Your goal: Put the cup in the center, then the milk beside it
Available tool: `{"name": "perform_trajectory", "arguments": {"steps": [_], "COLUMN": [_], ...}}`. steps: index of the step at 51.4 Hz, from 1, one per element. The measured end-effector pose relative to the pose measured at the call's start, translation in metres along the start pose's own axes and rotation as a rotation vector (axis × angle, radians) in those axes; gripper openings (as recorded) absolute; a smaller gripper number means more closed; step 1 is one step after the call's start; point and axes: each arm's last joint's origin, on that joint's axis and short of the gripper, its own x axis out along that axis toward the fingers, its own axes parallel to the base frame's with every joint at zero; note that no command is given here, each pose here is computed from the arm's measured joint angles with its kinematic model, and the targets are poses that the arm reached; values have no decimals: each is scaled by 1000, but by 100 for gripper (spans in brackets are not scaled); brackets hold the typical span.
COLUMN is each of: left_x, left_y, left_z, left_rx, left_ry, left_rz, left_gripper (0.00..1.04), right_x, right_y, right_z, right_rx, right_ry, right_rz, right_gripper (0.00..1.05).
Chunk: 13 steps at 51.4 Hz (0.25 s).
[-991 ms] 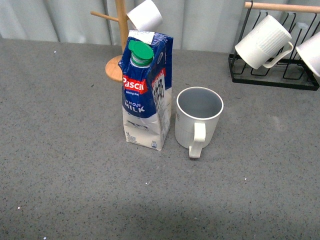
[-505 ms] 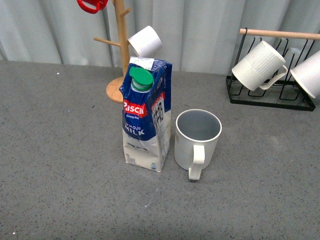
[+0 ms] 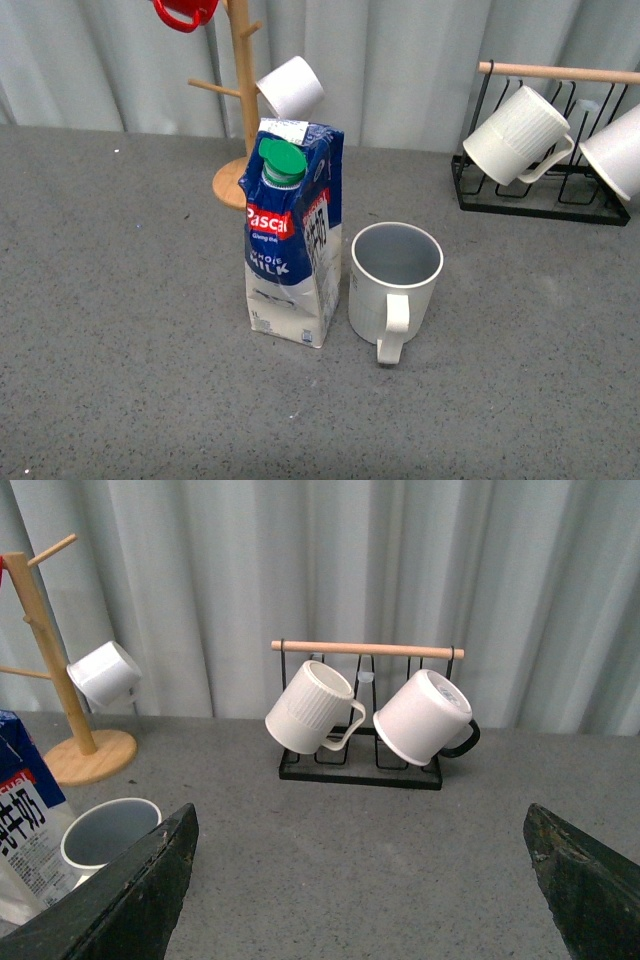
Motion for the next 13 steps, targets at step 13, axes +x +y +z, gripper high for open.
{"name": "perform_trajectory", "arguments": {"steps": [13], "left_x": [0], "left_y": [0], "left_z": [0], "left_rx": [0], "left_ry": [0], "left_rz": [0], "left_gripper": [98], "right_x": [0], "right_y": [0], "right_z": [0], "right_rx": [0], "right_ry": [0], "right_rz": [0], "right_gripper": [95]}}
